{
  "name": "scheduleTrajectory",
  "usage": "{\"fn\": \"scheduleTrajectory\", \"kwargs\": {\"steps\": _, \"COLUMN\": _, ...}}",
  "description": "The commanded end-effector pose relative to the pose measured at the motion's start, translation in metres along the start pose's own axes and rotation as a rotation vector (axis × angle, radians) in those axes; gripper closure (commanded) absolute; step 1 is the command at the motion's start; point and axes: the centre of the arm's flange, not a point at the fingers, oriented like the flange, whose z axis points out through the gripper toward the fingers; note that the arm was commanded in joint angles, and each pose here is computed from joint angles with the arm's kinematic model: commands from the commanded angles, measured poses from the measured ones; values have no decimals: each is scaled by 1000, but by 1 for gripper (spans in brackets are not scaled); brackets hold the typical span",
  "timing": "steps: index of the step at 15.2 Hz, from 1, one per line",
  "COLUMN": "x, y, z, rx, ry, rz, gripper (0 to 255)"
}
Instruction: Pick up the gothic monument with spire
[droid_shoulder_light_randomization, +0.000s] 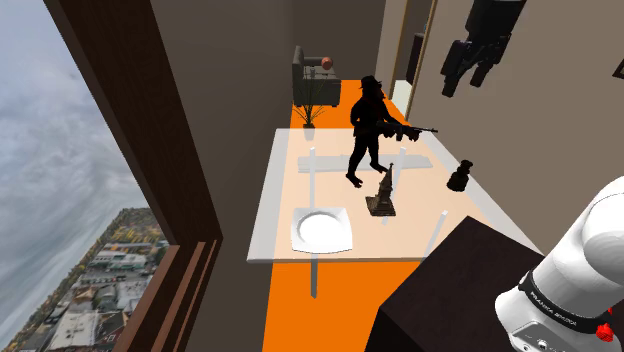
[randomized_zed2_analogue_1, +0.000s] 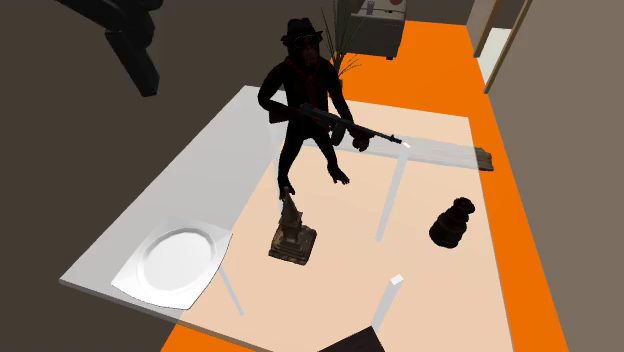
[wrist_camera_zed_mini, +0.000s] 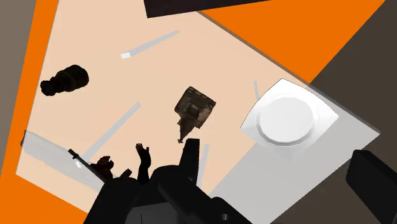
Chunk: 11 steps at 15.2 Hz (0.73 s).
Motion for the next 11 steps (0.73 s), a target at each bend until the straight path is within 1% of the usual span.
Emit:
{"fn": "scheduleTrajectory", "kwargs": {"steps": 1, "x": 0, "y": 0, "z": 0, "rx": 0, "ry": 0, "rz": 0, "gripper": 0}}
{"fn": "scheduleTrajectory", "kwargs": {"steps": 11, "x": 78, "y": 34, "z": 110, "rx": 28, "ry": -65, "rz": 64, "gripper": 0}}
